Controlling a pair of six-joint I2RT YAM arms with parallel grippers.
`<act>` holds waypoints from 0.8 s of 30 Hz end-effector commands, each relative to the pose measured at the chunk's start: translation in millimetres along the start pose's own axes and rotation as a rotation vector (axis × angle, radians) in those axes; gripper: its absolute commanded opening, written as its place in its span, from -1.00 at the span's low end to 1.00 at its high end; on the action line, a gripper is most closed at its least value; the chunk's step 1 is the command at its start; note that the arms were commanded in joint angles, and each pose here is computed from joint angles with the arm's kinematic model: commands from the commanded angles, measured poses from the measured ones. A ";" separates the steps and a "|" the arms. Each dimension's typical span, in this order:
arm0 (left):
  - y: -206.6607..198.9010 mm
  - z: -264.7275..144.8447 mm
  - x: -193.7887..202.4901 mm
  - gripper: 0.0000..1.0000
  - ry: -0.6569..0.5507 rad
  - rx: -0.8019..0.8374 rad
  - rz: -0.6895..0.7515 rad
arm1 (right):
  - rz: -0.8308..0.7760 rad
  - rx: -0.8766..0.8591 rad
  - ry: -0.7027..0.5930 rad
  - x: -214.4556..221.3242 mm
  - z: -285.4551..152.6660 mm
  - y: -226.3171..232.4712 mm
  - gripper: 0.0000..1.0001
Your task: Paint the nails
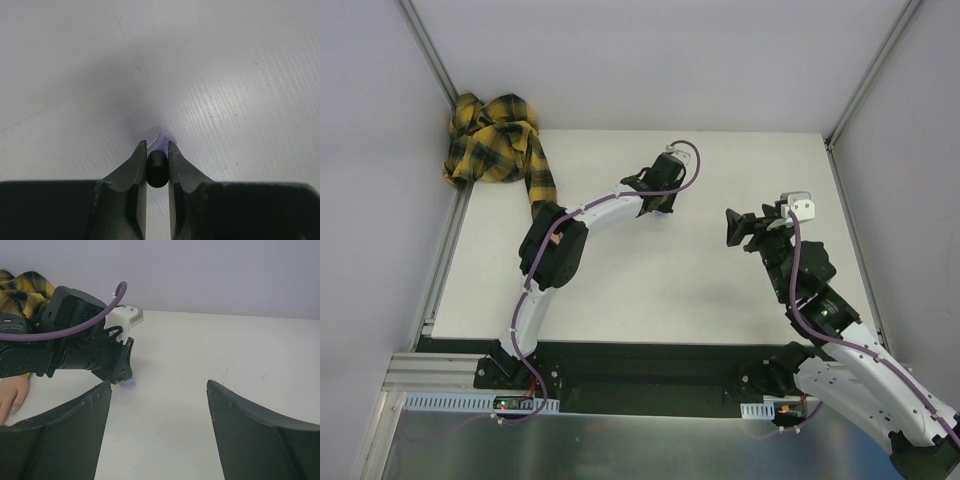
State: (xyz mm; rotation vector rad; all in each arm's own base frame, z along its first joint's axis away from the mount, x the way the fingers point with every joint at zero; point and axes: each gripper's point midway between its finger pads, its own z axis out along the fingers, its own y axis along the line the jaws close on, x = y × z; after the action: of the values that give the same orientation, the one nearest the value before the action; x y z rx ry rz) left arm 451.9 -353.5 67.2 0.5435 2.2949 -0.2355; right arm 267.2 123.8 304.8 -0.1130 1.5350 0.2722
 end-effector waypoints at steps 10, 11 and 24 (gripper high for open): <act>-8.4 5.4 -7.5 -0.84 -0.029 0.003 -0.018 | 0.041 -0.019 -0.055 -15.0 0.3 2.7 0.59; -7.3 5.0 -7.3 -0.82 -0.029 -0.003 -0.021 | 0.040 -0.021 -0.053 -14.3 0.4 2.8 0.59; -4.6 -25.4 -30.6 -0.01 -0.087 -0.004 -0.026 | 0.036 -0.039 -0.030 -14.2 2.1 6.9 0.59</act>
State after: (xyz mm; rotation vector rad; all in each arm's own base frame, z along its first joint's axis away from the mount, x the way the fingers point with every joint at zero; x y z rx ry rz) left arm 450.4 -356.8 61.1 0.5318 2.3028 -0.2377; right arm 267.0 127.8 302.0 -0.1331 1.5406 0.2946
